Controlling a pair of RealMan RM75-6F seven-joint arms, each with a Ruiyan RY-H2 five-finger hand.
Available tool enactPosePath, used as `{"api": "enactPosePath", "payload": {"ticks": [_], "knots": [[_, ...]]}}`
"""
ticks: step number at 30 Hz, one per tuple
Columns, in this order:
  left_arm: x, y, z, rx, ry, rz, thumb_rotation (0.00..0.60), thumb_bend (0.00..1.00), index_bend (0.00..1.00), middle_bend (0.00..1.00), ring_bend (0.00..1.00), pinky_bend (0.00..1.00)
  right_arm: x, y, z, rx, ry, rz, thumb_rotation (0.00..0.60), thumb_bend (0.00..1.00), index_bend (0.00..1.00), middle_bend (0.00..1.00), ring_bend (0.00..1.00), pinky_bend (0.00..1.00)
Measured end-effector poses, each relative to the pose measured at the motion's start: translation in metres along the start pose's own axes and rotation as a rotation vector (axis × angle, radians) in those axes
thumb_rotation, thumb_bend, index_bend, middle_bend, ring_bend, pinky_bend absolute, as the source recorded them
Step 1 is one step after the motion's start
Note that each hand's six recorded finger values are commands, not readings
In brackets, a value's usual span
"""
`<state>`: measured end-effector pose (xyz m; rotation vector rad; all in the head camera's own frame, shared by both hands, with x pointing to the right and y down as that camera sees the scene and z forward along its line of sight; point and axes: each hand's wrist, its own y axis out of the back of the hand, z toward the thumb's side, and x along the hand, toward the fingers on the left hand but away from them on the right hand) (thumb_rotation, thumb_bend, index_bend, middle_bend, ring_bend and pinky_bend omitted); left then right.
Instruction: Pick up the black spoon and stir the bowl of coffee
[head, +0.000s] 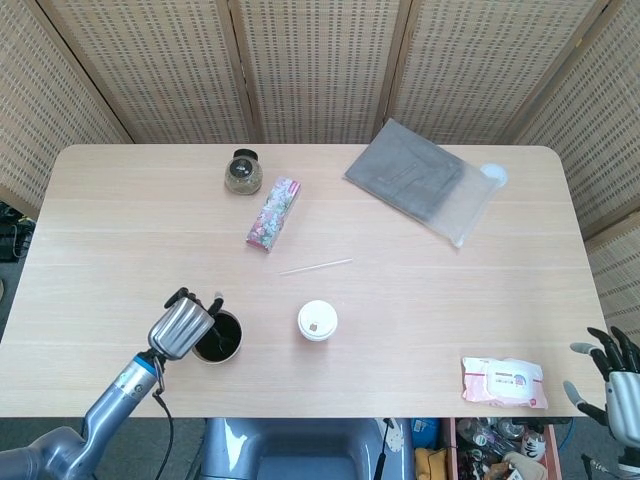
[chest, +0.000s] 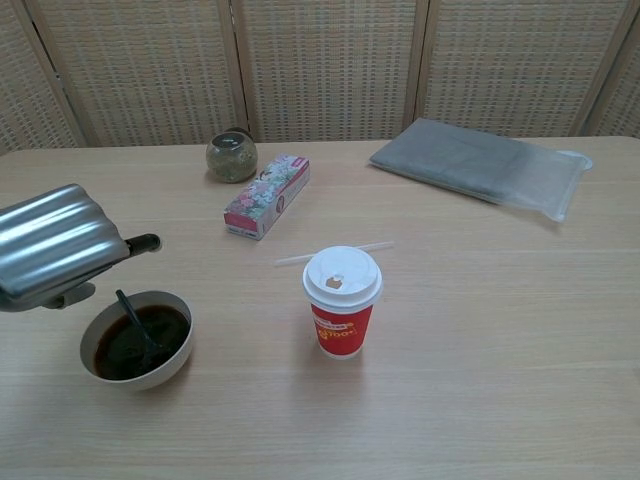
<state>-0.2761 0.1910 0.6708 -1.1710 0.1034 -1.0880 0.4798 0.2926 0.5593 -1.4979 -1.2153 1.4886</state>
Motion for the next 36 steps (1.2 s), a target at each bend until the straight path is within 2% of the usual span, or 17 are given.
{"api": "enactPosePath", "payload": {"ticks": [6, 9, 12, 14, 15, 17, 20, 23, 26, 30, 33, 36], "knots": [[-0.023, 0.003, -0.035, -0.193, 0.188, -0.043, 0.600, 0.27, 0.16, 0.73, 0.68, 0.70, -0.006, -0.001, 0.004, 0.010, 0.014, 0.010, 0.600, 0.38, 0.37, 0.28, 0.11, 0.19], [-0.040, 0.003, -0.053, -0.287, 0.283, -0.056, 0.600, 0.27, 0.14, 0.68, 0.65, 0.70, -0.008, -0.003, 0.007, 0.013, 0.023, 0.019, 0.600, 0.38, 0.37, 0.27, 0.11, 0.19], [-0.056, 0.000, -0.064, -0.384, 0.342, -0.080, 0.600, 0.27, 0.07, 0.54, 0.53, 0.68, -0.010, -0.006, 0.010, 0.017, 0.030, 0.034, 0.600, 0.38, 0.37, 0.26, 0.11, 0.19], [-0.066, -0.004, -0.069, -0.444, 0.367, -0.103, 0.600, 0.27, 0.01, 0.36, 0.38, 0.63, -0.011, -0.007, 0.012, 0.019, 0.032, 0.046, 0.600, 0.38, 0.37, 0.25, 0.10, 0.19], [-0.074, -0.007, -0.071, -0.484, 0.381, -0.118, 0.600, 0.27, 0.00, 0.30, 0.33, 0.60, -0.011, -0.009, 0.013, 0.020, 0.034, 0.054, 0.600, 0.38, 0.37, 0.24, 0.10, 0.18], [-0.083, -0.010, -0.075, -0.544, 0.402, -0.134, 0.600, 0.27, 0.00, 0.16, 0.19, 0.48, -0.013, -0.010, 0.015, 0.021, 0.038, 0.063, 0.600, 0.38, 0.37, 0.24, 0.08, 0.17], [-0.099, -0.015, -0.080, -0.649, 0.442, -0.146, 0.600, 0.27, 0.00, 0.02, 0.03, 0.29, -0.015, -0.011, 0.019, 0.020, 0.046, 0.069, 0.600, 0.38, 0.37, 0.23, 0.07, 0.15], [-0.118, -0.021, -0.084, -0.752, 0.500, -0.145, 0.600, 0.27, 0.00, 0.00, 0.00, 0.10, -0.017, -0.012, 0.023, 0.023, 0.058, 0.073, 0.600, 0.38, 0.37, 0.22, 0.06, 0.14], [-0.139, -0.026, -0.088, -0.828, 0.562, -0.131, 0.600, 0.27, 0.00, 0.00, 0.00, 0.01, -0.018, -0.012, 0.027, 0.025, 0.067, 0.077, 0.600, 0.38, 0.37, 0.22, 0.06, 0.14], [-0.160, -0.029, -0.092, -0.859, 0.617, -0.088, 0.600, 0.27, 0.00, 0.00, 0.00, 0.00, -0.020, -0.012, 0.033, 0.024, 0.085, 0.076, 0.600, 0.38, 0.37, 0.22, 0.06, 0.14], [-0.168, -0.029, -0.091, -0.880, 0.622, -0.049, 0.600, 0.27, 0.00, 0.00, 0.00, 0.00, -0.019, -0.011, 0.036, 0.025, 0.091, 0.074, 0.600, 0.38, 0.37, 0.22, 0.06, 0.14], [-0.173, -0.031, -0.085, -0.893, 0.612, -0.038, 0.600, 0.27, 0.00, 0.00, 0.00, 0.00, -0.018, -0.010, 0.038, 0.028, 0.094, 0.072, 0.600, 0.38, 0.37, 0.22, 0.06, 0.14]]}}
